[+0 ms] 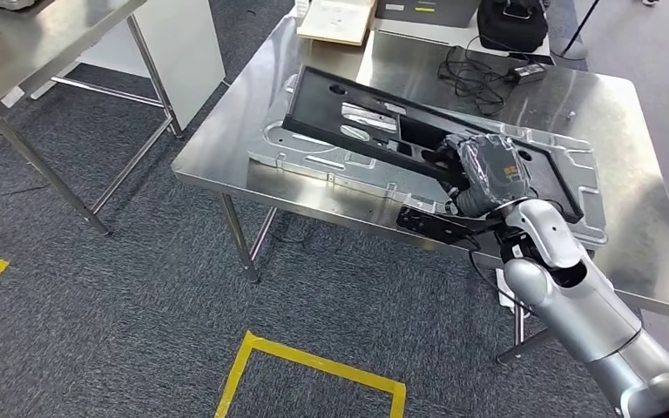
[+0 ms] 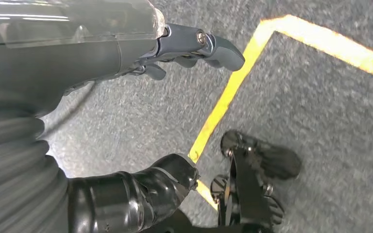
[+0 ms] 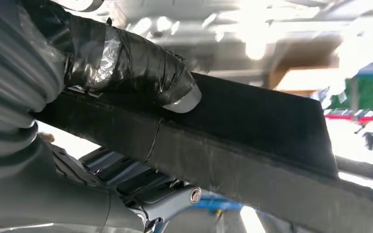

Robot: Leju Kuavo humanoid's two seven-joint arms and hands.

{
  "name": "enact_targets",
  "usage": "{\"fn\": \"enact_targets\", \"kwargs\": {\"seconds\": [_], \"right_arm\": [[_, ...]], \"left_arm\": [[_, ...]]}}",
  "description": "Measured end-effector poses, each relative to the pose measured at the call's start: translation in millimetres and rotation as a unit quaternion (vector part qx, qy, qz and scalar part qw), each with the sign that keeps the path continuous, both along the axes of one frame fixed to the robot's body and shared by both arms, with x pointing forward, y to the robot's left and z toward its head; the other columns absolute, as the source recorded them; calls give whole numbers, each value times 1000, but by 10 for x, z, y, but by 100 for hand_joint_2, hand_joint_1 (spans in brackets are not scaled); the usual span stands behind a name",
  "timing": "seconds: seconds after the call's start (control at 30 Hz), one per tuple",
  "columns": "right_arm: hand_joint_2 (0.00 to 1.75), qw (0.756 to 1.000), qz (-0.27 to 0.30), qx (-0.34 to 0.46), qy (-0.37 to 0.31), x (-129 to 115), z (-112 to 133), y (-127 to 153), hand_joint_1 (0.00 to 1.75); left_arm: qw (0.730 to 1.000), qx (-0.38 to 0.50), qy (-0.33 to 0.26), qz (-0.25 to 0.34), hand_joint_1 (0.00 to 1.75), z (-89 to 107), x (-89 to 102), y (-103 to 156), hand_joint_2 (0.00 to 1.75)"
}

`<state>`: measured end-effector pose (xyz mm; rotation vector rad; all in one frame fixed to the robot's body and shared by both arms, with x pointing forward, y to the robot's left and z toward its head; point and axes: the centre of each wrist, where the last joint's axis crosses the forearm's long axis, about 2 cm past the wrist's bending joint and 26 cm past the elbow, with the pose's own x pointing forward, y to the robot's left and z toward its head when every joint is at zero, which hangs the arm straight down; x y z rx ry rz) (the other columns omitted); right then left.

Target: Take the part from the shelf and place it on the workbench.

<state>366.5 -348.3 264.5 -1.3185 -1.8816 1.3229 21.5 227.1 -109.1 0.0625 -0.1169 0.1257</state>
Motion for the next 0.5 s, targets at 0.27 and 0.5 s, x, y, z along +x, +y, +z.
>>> {"fn": "enact_targets", "kwargs": {"seconds": [0.27,0.5], "right_arm": [[175,999,-21,-30,-11,48,28,28,175],[175,999,-22,-45,-16,120,104,115,175]], "left_arm": [[1000,-9,-14,0,0,6,30,-35,175],[1000,-7,-23,-1,0,15,96,-57,175]]}}
